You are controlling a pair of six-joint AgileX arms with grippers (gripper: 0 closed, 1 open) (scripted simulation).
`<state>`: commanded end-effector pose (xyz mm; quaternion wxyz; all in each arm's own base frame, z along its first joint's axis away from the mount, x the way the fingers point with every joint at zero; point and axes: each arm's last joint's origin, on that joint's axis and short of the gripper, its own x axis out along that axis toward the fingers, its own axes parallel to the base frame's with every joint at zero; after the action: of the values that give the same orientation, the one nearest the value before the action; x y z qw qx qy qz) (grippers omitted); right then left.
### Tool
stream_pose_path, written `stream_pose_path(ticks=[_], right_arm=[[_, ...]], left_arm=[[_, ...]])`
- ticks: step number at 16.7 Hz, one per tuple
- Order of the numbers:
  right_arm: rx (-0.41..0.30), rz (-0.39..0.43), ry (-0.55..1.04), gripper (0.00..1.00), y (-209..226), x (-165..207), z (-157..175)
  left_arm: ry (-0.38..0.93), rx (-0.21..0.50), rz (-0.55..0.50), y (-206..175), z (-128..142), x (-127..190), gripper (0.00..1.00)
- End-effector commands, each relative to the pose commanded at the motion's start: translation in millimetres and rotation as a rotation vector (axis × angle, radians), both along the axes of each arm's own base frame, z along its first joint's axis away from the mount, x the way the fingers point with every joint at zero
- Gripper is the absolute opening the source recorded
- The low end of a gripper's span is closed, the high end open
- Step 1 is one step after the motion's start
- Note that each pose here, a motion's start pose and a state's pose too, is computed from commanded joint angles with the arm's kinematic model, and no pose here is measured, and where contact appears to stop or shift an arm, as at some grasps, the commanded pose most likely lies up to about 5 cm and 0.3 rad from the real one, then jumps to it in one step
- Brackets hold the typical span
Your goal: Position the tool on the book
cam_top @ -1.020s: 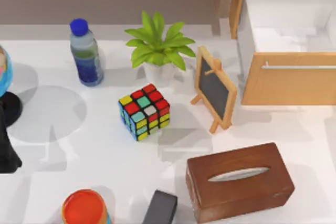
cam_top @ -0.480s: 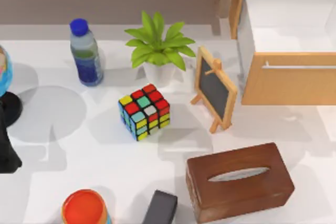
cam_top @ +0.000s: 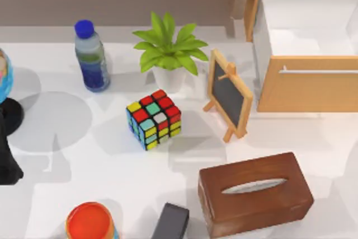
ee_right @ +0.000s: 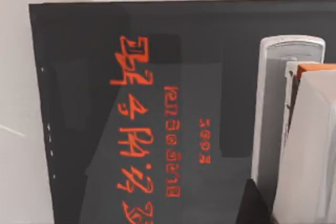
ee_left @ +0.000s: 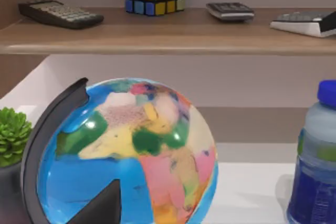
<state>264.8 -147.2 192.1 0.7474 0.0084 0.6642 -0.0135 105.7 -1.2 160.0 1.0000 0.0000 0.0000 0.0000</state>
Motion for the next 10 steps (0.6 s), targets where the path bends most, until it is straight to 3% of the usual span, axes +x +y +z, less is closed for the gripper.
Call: stream_pose_path(ticks=[10], right_arm=[[-0.005, 0.008, 0.015, 0.00, -1.3, -3.3, -8.8]], left_arm=[[0.000, 0.000, 0.000, 0.0, 0.0, 0.0, 1.00]])
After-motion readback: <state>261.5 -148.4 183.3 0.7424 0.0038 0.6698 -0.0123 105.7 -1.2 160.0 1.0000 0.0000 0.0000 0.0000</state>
